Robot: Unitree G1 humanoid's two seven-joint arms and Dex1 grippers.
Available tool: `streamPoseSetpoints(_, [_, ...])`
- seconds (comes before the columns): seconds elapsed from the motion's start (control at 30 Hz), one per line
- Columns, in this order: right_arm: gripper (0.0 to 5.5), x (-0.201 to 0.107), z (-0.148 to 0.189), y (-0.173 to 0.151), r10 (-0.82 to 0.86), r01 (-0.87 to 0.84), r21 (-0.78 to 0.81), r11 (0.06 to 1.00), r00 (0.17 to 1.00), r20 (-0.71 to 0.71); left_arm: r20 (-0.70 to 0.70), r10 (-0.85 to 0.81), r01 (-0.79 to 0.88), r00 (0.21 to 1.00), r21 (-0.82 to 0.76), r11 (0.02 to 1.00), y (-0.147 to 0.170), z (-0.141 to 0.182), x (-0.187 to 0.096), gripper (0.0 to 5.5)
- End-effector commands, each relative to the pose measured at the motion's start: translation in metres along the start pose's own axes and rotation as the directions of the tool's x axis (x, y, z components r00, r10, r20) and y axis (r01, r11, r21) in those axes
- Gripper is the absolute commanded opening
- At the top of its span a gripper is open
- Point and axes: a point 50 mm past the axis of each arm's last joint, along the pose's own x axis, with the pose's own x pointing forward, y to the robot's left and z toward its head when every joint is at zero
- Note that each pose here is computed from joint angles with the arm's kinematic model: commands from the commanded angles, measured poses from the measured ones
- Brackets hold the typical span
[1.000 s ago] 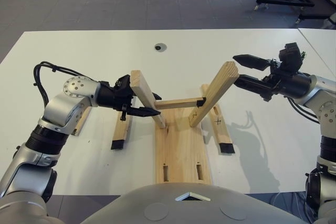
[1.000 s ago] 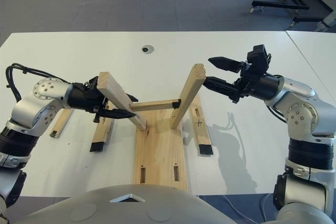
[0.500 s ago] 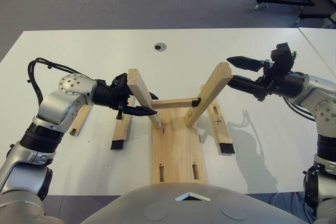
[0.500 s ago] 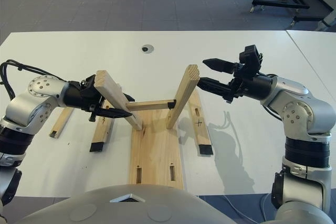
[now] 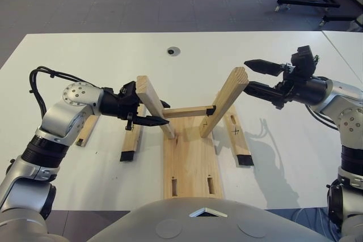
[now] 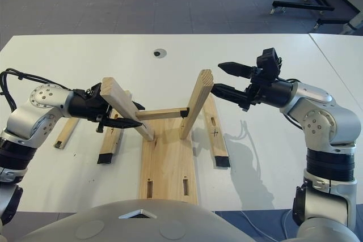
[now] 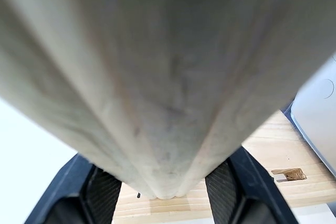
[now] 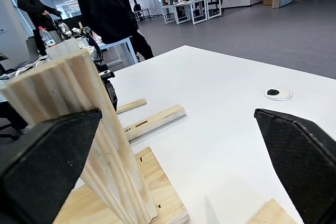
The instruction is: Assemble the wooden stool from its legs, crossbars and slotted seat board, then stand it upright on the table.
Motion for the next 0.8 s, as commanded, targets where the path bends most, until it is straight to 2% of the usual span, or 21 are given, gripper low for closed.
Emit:
streamPoseSetpoints(0.03, [5.36,0.026,0.005,0.018,0.16,-0.159,-0.052,0.986,0.987,0.005,-0.125,-0.123,0.108,0.985,-0.121,0.987,-0.015,-0.029,0.024,2.3])
streamPoseSetpoints(0.27, [5.36,0.026,0.003,0.016,0.148,-0.147,-0.058,0.987,0.989,0.01,-0.098,-0.098,0.092,0.99,-0.074,0.993,-0.009,-0.022,0.023,3.44])
streamPoseSetpoints(0.43, [5.36,0.021,0.002,0.016,0.124,-0.122,-0.062,0.991,0.992,0.019,-0.105,-0.021,0.019,0.994,-0.016,1.0,-0.001,-0.016,0.011,4.17])
streamPoseSetpoints(0.63, [5.36,-0.011,0.015,0.017,0.049,-0.041,-0.092,0.995,0.995,0.083,-0.029,0.111,-0.11,0.993,0.034,0.993,0.005,-0.011,-0.005,4.31])
streamPoseSetpoints(0.8, [5.36,-0.031,0.018,0.018,0.0,0.009,-0.098,0.995,0.996,0.091,-0.005,0.142,-0.142,0.99,0.031,0.989,0.0,-0.012,-0.012,4.31])
